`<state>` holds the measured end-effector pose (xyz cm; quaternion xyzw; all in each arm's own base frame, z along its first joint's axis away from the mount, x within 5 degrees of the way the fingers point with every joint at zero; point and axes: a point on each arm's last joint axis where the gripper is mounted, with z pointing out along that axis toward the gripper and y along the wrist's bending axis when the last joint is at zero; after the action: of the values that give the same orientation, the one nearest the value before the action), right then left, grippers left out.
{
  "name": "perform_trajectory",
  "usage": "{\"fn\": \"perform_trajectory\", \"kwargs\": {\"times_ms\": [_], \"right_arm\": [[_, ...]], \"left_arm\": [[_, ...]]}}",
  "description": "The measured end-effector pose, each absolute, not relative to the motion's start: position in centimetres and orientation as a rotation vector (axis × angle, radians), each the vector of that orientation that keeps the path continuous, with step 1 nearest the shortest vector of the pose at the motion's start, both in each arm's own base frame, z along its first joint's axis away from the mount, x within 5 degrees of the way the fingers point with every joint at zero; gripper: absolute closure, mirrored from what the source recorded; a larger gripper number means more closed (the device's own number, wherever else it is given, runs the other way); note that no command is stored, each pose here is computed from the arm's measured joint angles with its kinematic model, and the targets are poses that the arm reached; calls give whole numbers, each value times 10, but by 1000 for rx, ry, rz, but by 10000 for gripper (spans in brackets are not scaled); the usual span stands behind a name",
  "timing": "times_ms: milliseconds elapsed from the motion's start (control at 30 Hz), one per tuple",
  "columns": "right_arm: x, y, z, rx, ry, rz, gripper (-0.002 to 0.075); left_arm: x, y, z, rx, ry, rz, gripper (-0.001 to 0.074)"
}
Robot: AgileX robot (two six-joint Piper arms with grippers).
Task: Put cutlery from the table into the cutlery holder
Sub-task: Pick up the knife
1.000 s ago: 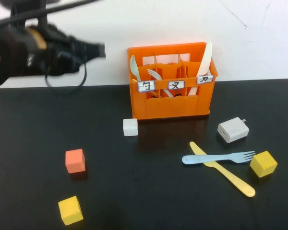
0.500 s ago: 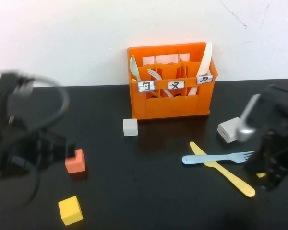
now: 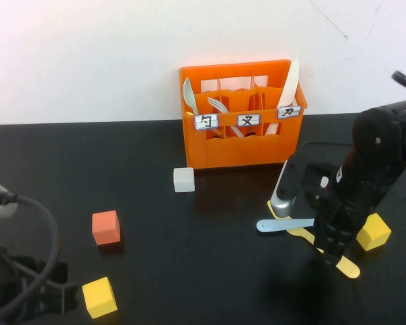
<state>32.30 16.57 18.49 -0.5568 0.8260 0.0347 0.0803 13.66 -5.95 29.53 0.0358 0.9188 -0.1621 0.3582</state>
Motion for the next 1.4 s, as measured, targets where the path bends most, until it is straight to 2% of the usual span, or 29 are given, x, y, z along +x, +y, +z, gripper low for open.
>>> {"fn": "perform_trajectory", "kwargs": {"times_ms": [267, 467, 700, 800, 900, 1033, 1400], "right_arm": [[329, 167, 175, -1554, 2557, 100, 370], [332, 169, 164, -1532, 2575, 93, 328], [336, 170, 159, -1521, 2574, 88, 328], [337, 171, 159, -1520, 2571, 87, 362], [339, 170, 157, -1527, 2569, 77, 445], [341, 171, 156, -1527, 2566, 71, 601], [341, 171, 161, -1565, 2635, 91, 609]], "left_arm": [[122, -52, 273, 70, 2217, -449, 736], [109, -46, 270, 64, 2091, -473, 736], [106, -44, 273, 77, 2051, -464, 736], [106, -44, 273, 76, 2048, -464, 736], [106, -44, 273, 78, 2043, -464, 736], [106, -44, 273, 78, 2043, -464, 736], [107, -44, 275, 82, 2024, -464, 736]]}}
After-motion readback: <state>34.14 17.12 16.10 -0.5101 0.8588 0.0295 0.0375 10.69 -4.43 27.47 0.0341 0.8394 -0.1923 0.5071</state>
